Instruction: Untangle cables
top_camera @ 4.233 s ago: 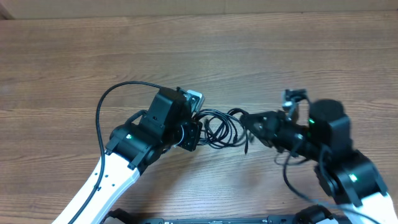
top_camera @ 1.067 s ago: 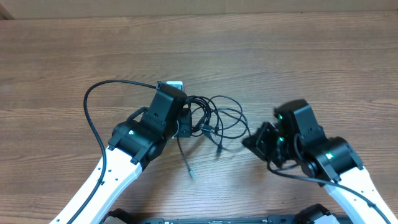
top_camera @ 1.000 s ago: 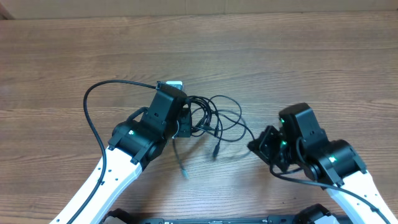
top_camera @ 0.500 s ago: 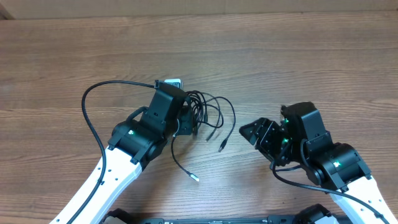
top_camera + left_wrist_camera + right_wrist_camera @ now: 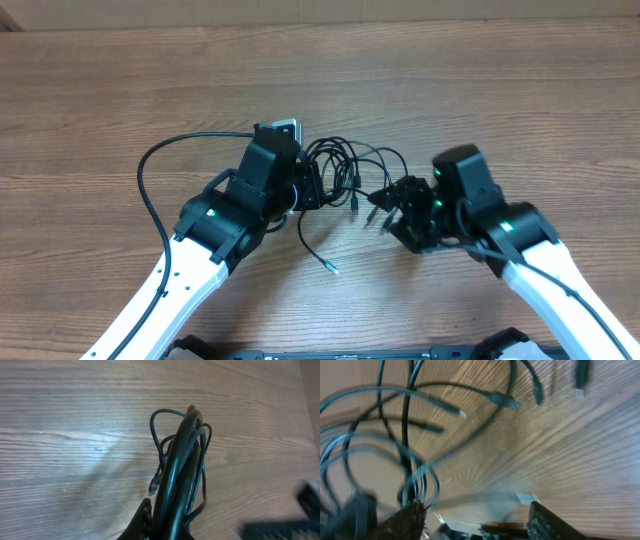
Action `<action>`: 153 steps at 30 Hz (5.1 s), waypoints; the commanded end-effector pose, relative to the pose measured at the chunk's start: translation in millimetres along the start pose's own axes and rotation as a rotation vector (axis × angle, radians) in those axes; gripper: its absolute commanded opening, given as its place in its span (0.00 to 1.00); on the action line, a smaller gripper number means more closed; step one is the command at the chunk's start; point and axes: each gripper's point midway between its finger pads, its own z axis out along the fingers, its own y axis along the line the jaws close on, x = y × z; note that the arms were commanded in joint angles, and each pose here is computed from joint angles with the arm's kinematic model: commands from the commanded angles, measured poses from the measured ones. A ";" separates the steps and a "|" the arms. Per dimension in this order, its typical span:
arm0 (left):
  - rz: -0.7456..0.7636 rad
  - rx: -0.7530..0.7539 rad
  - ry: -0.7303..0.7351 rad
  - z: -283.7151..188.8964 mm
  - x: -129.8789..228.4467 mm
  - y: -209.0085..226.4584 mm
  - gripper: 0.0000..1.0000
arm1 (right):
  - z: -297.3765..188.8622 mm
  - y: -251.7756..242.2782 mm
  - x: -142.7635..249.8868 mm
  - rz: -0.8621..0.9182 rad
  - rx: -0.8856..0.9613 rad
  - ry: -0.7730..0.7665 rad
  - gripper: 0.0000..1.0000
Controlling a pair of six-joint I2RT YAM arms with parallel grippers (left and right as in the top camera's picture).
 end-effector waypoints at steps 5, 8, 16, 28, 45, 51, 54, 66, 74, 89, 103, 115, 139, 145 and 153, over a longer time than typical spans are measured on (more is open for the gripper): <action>-0.022 0.073 0.050 0.0 7.1 -12.5 0.04 | 37.7 -1.2 -7.2 0.114 0.051 0.072 0.35; -0.022 0.075 0.048 0.0 6.6 -12.8 0.04 | 40.7 -3.4 -8.0 0.112 0.062 0.075 0.04; -0.010 0.059 0.035 0.2 4.3 -10.0 0.04 | 39.5 -3.0 -4.1 0.068 0.057 0.097 0.18; 0.003 0.047 0.036 0.4 5.2 -7.6 0.04 | 40.7 0.2 -25.1 0.246 0.049 -0.025 0.62; 0.002 0.091 0.086 -0.7 14.6 -14.6 0.04 | 34.7 62.1 -45.6 0.215 -0.205 -0.090 0.66; 0.023 0.098 0.094 -0.9 16.4 -15.5 0.04 | 27.1 73.3 -70.5 0.222 -0.264 -0.220 0.66; 0.044 0.083 0.113 -1.1 21.4 -11.5 0.04 | 16.6 92.6 -81.5 0.205 -0.354 -0.243 0.68; 0.123 0.041 0.195 -3.5 41.0 1.9 0.04 | -40.8 122.2 -138.9 0.134 -0.583 -0.293 0.82; 0.130 -0.045 0.116 0.5 25.1 14.8 0.04 | -19.1 85.3 -82.7 -0.097 -0.440 0.028 0.80; 0.045 0.089 0.214 40.7 35.6 -10.7 0.04 | 28.9 -7.6 -36.6 0.085 0.037 0.037 0.79; 0.108 0.309 0.178 13.3 25.7 -53.5 0.04 | 37.1 1.1 -45.5 0.171 0.034 -0.099 0.45; 0.140 0.216 0.212 8.0 38.0 -32.3 0.04 | 38.4 11.5 -12.5 0.041 0.004 0.026 0.04; 0.035 -0.317 0.196 -0.5 48.0 67.5 0.04 | -103.3 -37.2 -76.7 0.050 -0.029 -0.472 0.04; 0.132 -0.245 0.157 -10.0 26.6 44.9 0.04 | -102.2 -76.9 -87.4 0.140 0.157 -0.537 0.04; 0.273 -0.100 -0.015 -59.3 -25.3 -6.1 0.04 | -86.5 -94.8 -95.2 0.214 0.269 -0.512 0.04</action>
